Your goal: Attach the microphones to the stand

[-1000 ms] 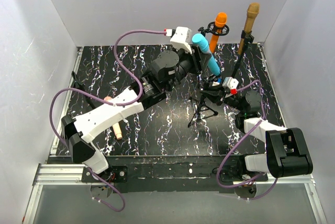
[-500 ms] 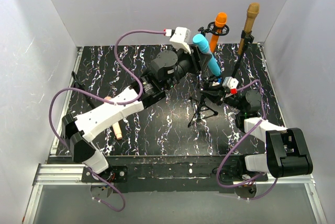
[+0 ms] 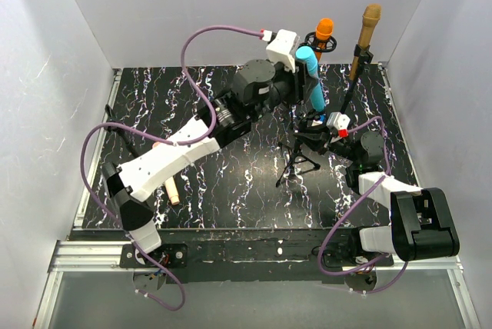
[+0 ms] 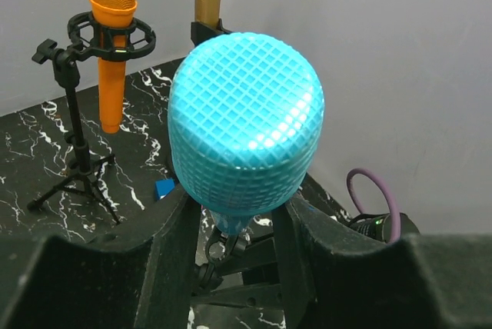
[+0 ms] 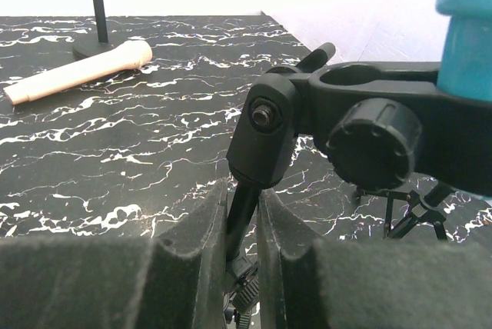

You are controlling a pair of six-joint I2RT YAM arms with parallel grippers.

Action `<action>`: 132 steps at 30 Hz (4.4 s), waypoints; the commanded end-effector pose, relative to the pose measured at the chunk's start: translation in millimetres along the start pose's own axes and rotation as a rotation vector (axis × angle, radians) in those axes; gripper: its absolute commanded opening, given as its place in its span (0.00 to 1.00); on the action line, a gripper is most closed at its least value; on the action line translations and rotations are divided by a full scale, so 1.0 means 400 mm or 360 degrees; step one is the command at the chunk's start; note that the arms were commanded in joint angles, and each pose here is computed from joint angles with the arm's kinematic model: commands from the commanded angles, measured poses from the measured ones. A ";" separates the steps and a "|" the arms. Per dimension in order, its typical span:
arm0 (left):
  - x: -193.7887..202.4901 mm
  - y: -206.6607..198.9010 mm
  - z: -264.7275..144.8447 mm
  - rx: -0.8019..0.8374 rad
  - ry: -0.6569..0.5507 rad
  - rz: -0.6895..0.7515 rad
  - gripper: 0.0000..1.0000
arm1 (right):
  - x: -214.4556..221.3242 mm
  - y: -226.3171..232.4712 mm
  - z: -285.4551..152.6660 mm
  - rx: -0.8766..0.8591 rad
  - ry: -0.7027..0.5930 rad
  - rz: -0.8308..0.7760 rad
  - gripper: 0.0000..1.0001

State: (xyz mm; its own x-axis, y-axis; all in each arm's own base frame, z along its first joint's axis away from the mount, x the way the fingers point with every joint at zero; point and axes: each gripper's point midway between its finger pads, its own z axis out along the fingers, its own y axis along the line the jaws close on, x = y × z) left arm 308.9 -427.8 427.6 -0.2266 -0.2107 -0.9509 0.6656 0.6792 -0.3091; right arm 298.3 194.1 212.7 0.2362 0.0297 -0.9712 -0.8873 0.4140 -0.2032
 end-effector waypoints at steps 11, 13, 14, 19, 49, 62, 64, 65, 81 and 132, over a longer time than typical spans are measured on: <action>0.154 0.030 0.034 -0.0096 0.0325 -0.0130 0.00 | 0.016 0.024 0.002 -0.0114 0.0031 -0.0054 0.01; 0.145 0.035 0.031 -0.0091 0.0320 -0.0180 0.00 | 0.014 0.024 0.002 -0.0114 0.0029 -0.0053 0.01; 0.146 0.040 0.029 -0.0085 0.0332 -0.0205 0.00 | 0.014 0.024 0.002 -0.0114 0.0028 -0.0056 0.01; 0.191 0.043 0.039 -0.0058 0.0472 -0.0164 0.00 | 0.015 0.023 0.000 -0.0114 0.0030 -0.0046 0.01; 0.411 0.030 0.039 0.0035 0.1123 0.0141 0.00 | 0.027 0.018 -0.006 -0.0102 0.0046 -0.0020 0.01; 0.366 0.014 0.030 0.0088 0.1042 0.0155 0.00 | 0.025 0.010 -0.013 -0.0081 0.0045 -0.0013 0.01; 0.392 0.017 0.030 0.0097 0.1111 0.0172 0.00 | 0.025 0.007 -0.015 -0.0073 0.0044 -0.0011 0.01; 0.405 0.019 0.027 0.0103 0.1146 0.0176 0.00 | 0.024 0.007 -0.016 -0.0073 0.0042 -0.0010 0.01; 0.369 -0.010 0.044 0.0137 0.1051 0.0087 0.33 | 0.000 0.000 -0.031 -0.0054 0.0003 -0.0034 0.15; 0.376 0.101 -0.216 0.0373 0.0355 0.0397 0.98 | -0.151 0.098 -0.203 -0.0284 0.0174 0.0432 0.63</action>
State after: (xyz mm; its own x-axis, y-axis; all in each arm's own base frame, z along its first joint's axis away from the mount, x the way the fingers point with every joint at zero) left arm 223.8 -369.9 249.3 -0.3132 0.1918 -0.9301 0.8395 0.5138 -0.1768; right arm 234.6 131.9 230.8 0.0866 -0.0072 -0.9962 -0.9637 0.2528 -0.0856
